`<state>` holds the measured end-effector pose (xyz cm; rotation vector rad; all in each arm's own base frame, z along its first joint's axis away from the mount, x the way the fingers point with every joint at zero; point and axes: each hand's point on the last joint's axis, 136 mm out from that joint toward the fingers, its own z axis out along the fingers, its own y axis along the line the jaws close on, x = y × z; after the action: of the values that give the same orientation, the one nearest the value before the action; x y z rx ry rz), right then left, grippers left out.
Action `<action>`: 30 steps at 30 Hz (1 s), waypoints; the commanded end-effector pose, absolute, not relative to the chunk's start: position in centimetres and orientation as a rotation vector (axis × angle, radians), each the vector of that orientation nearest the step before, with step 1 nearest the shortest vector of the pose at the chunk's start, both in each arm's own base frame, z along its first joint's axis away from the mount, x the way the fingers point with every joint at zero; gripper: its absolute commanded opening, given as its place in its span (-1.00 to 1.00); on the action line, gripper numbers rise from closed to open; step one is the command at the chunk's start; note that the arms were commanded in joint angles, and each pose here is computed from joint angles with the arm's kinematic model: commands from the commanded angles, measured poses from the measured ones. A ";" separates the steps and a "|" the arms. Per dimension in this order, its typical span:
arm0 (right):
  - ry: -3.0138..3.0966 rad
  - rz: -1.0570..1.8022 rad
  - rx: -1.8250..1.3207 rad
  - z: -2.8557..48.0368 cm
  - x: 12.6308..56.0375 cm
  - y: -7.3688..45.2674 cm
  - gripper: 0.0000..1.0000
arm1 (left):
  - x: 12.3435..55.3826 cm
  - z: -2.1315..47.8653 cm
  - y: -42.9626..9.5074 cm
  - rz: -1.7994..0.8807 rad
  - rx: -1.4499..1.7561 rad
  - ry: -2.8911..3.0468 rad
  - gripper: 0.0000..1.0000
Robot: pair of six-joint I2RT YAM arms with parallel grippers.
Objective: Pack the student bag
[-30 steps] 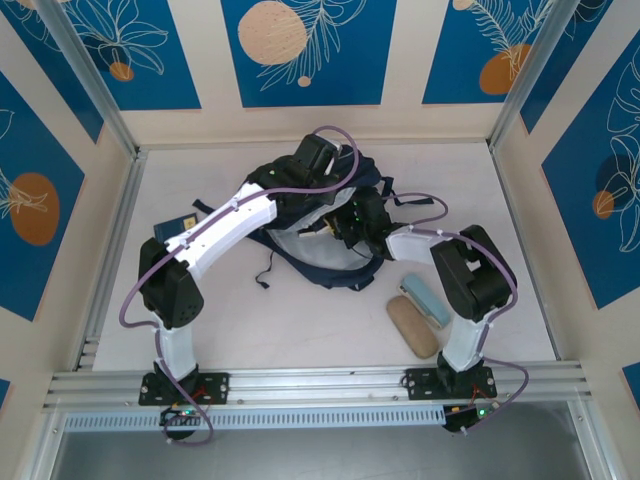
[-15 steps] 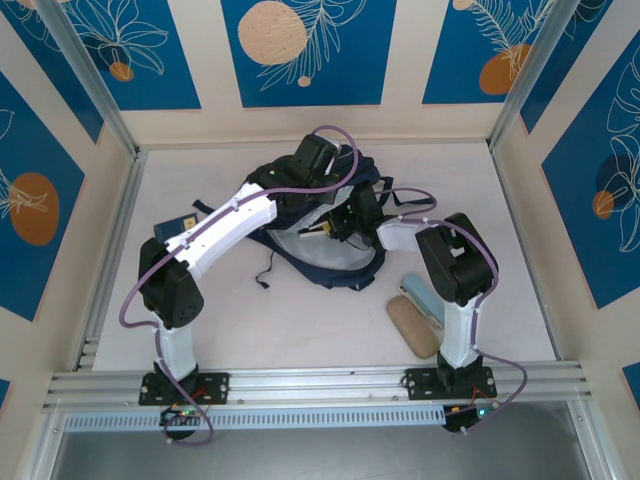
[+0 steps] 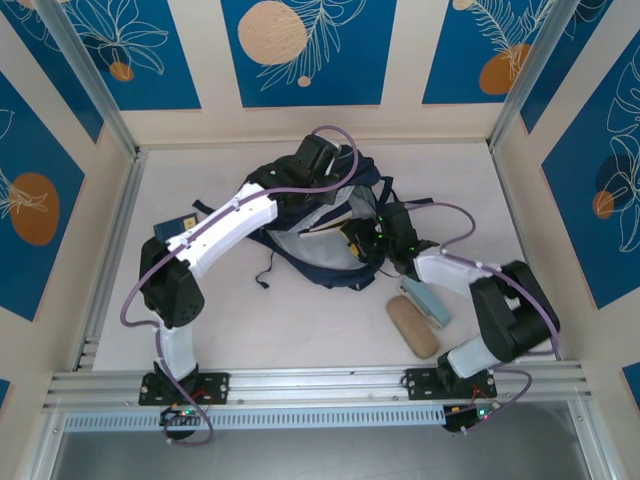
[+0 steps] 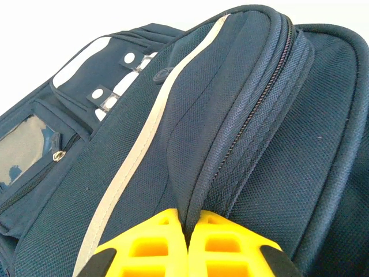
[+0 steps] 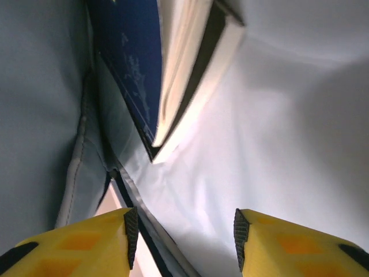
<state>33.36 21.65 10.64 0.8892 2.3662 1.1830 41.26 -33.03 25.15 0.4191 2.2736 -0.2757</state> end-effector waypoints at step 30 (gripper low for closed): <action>2.450 0.761 0.201 18.1 30.9 19.3 0.93 | 36.2 10.4 -3.8 -0.001 -0.568 2.504 1.00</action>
<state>30.87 17.47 16.39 0.2764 2.4653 0.6704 37.15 -5.16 10.90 -0.5261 2.4985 0.0010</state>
